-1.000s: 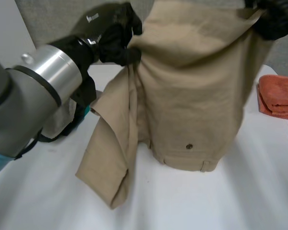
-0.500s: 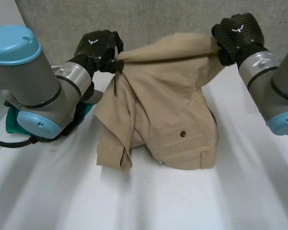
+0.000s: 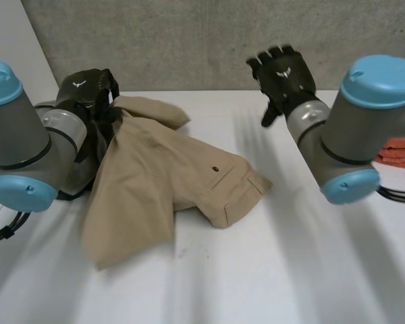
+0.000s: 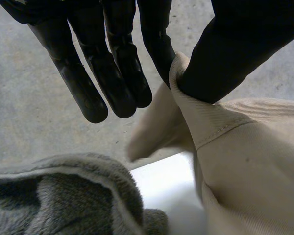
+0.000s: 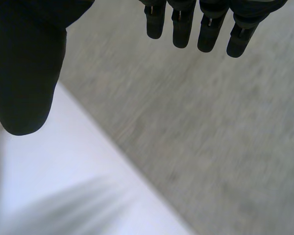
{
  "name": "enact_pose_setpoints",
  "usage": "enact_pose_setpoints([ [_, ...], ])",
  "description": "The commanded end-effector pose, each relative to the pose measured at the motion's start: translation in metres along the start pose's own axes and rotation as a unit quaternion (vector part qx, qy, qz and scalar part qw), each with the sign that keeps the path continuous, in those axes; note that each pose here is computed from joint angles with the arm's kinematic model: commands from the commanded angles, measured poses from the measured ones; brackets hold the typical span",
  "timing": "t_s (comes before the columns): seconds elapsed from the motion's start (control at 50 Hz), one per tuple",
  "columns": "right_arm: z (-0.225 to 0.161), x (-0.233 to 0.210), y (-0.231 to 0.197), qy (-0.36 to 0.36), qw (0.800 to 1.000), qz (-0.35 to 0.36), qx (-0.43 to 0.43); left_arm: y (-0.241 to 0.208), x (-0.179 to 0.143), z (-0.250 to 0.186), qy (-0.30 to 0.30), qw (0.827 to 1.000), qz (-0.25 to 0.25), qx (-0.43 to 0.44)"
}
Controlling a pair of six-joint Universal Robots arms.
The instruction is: Fold the laundry.
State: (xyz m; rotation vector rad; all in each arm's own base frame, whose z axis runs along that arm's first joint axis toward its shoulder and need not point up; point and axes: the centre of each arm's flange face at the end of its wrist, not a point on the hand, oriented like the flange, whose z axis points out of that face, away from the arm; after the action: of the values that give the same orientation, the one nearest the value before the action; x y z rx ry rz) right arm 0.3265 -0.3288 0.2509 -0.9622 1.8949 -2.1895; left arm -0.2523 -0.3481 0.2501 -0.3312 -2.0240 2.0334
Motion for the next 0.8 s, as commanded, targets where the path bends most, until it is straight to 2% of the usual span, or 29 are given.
enact_pose_setpoints([
  [0.02, -0.046, -0.015, 0.034, -0.053, 0.986, 0.051, -0.152, 0.007, -0.003, -0.004, -0.003, 1.000, 0.000, -0.013],
  [0.12, -0.056, -0.030, 0.046, -0.080, 0.973, 0.120, -0.182, 0.005, -0.003, -0.012, -0.001, 1.000, 0.004, -0.017],
  [0.22, -0.057, -0.053, 0.076, -0.115, 0.954, 0.174, -0.216, -0.003, -0.001, -0.029, 0.000, 1.000, 0.018, -0.016],
  [0.42, -0.046, -0.089, 0.096, -0.135, 0.958, 0.175, -0.182, -0.018, 0.005, -0.072, 0.009, 0.999, 0.031, -0.003],
  [0.5, -0.039, -0.079, 0.092, -0.111, 0.964, 0.172, -0.167, -0.021, 0.006, -0.080, 0.010, 0.999, 0.031, 0.000],
  [0.58, -0.039, -0.057, 0.064, -0.082, 0.975, 0.153, -0.138, -0.025, 0.010, -0.086, 0.015, 0.999, 0.031, 0.004],
  [0.6, -0.040, -0.042, 0.046, -0.068, 0.982, 0.134, -0.114, -0.026, 0.011, -0.087, 0.017, 0.999, 0.031, 0.005],
  [0.66, -0.039, -0.010, 0.028, -0.034, 0.991, 0.098, -0.088, -0.030, 0.017, -0.092, 0.027, 0.999, 0.032, 0.010],
  [0.68, -0.037, 0.012, 0.019, -0.013, 0.995, 0.067, -0.072, -0.032, 0.022, -0.096, 0.035, 0.999, 0.031, 0.011],
  [0.74, -0.033, 0.034, 0.002, 0.010, 0.999, 0.017, -0.042, -0.034, 0.028, -0.100, 0.048, 0.998, 0.031, 0.014],
  [0.8, -0.025, 0.037, -0.010, 0.013, 1.000, -0.011, -0.010, -0.035, 0.033, -0.106, 0.065, 0.997, 0.031, 0.011],
])
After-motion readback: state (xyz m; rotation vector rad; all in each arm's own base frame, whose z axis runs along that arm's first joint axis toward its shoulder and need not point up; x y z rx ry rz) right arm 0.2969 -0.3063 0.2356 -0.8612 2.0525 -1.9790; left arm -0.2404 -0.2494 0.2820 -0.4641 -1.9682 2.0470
